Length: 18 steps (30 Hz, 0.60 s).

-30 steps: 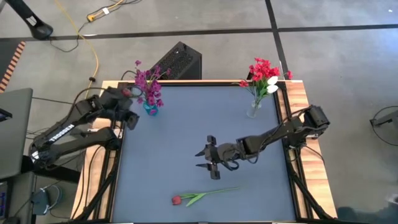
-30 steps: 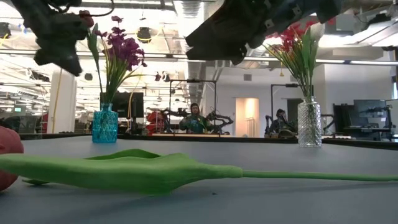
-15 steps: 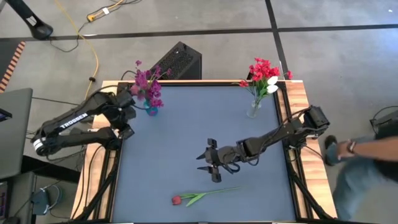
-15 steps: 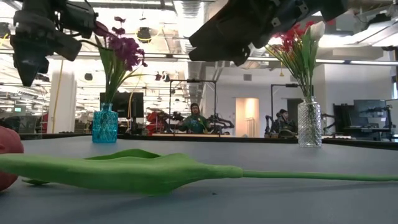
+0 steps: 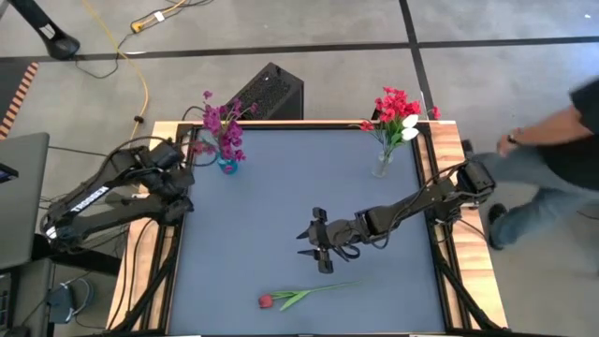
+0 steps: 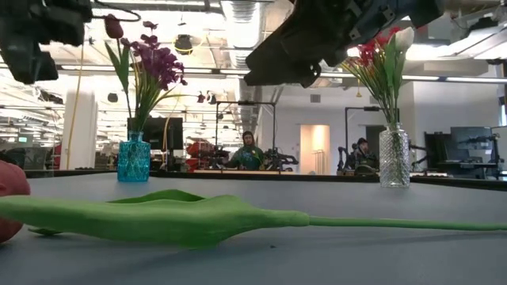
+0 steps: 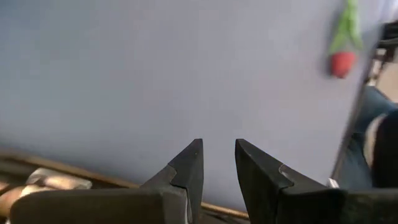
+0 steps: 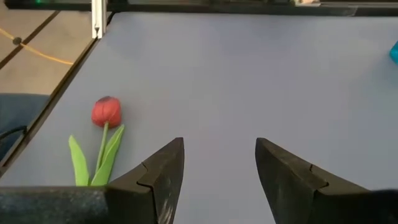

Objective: Sort flowers into vase by color
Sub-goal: Put the red tulip into the blue vase

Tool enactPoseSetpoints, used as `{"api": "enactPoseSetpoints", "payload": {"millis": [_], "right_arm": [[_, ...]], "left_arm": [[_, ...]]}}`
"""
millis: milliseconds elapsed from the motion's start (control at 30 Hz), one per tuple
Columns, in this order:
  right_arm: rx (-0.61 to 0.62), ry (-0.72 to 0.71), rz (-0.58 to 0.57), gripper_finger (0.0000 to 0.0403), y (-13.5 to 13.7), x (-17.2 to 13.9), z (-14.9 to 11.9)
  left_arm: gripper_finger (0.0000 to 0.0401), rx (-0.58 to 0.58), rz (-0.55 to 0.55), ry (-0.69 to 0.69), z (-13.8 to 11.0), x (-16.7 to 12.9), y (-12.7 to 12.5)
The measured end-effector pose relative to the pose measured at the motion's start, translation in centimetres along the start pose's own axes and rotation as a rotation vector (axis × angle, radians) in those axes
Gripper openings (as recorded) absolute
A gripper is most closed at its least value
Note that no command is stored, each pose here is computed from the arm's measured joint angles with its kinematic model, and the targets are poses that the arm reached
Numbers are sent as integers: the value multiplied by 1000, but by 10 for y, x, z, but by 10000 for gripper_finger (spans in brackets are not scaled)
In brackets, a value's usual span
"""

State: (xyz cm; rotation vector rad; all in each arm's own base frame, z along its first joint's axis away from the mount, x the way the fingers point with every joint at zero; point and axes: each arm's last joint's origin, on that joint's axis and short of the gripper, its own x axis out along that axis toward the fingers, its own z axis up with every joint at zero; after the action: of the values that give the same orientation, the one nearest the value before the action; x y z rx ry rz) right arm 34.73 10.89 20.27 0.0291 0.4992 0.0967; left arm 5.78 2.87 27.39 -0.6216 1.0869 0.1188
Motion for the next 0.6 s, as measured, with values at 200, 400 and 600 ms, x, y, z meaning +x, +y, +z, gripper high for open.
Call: {"api": "enactPoseSetpoints", "payload": {"millis": [200,400,600], "right_arm": [[0,-27,40,223,4,-1,13],[-91,59,146,223,24,-5,6],[-141,121,202,223,49,-12,-5]], "left_arm": [[80,95,-179,-97,-8,-6,-9],[78,208,-349,-250,-7,-13,-17],[60,327,-433,-405,-2,-22,-23]]}}
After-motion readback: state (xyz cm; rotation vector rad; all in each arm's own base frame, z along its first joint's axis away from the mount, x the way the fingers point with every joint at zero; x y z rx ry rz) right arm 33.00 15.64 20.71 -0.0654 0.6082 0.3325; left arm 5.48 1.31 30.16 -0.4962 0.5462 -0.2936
